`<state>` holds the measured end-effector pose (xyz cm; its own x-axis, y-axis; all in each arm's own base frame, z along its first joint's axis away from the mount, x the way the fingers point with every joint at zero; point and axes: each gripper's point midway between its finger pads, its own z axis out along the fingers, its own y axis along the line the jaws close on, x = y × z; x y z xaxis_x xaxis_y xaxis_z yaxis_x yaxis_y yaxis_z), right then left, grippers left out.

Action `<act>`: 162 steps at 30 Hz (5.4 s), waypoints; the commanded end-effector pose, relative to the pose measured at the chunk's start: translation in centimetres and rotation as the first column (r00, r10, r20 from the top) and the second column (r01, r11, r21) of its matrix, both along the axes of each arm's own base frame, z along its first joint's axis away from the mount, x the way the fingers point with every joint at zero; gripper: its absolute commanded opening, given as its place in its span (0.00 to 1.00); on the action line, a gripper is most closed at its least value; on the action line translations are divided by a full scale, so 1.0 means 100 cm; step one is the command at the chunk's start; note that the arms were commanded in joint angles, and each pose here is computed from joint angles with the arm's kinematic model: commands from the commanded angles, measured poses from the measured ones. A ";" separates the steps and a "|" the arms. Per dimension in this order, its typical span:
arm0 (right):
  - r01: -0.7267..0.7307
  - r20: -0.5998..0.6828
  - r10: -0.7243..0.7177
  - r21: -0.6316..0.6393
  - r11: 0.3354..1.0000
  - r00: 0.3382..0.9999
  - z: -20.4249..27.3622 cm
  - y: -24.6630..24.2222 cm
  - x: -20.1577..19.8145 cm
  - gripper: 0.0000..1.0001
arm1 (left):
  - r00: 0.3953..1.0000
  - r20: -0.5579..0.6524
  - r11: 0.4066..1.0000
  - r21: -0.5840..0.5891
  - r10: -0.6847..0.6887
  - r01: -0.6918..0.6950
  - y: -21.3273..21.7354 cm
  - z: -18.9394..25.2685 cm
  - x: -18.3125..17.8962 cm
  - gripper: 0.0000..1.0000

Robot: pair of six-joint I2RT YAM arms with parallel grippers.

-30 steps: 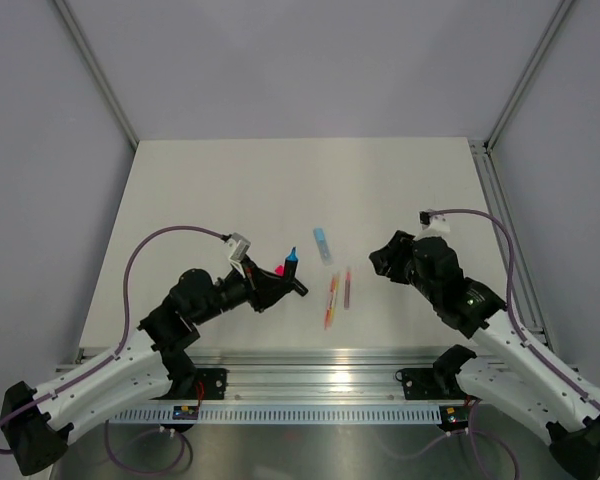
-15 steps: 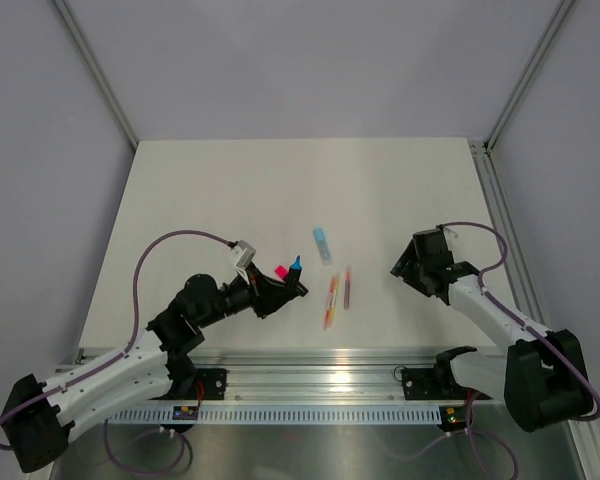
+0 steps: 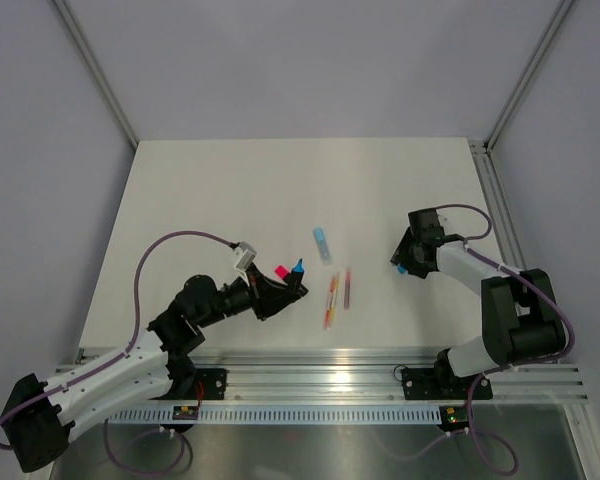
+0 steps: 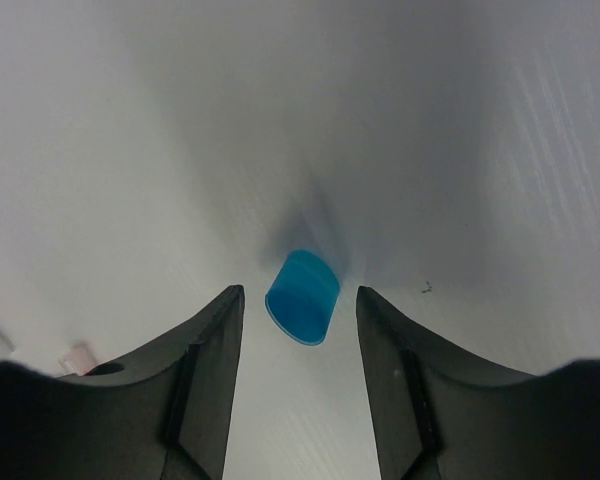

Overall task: Insert the pens into the pen caps
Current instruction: Move the pen cap to the center of the board, then insert the pen cap onto the pen.

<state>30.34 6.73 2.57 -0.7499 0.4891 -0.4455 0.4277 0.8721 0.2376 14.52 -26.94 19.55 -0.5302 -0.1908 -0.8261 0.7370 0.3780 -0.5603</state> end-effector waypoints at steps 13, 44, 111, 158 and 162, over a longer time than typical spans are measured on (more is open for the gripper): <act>-0.085 -0.039 0.084 -0.028 0.996 0.996 0.006 0.004 0.023 0.43 | 0.998 0.051 0.998 -0.060 -0.032 0.035 -0.006 0.018 -0.002 0.00; -0.465 -0.134 0.461 0.000 0.885 0.877 0.011 0.101 0.012 0.15 | 0.999 0.042 0.998 -0.050 -0.029 0.031 -0.008 0.013 0.001 0.00; -0.297 -0.050 0.294 -0.055 0.953 0.954 -0.003 0.091 -0.014 0.60 | 0.999 0.019 0.998 -0.037 -0.042 0.043 -0.013 0.005 0.002 0.00; -0.231 -0.080 0.217 -0.255 0.939 0.973 0.006 0.065 0.020 0.40 | 0.998 0.009 0.997 -0.046 -0.065 0.065 -0.015 0.005 -0.001 0.00; -0.233 -0.080 0.220 -0.252 0.939 0.972 0.008 0.065 0.018 0.39 | 0.998 0.008 0.997 -0.047 -0.066 0.066 -0.015 0.005 -0.002 0.00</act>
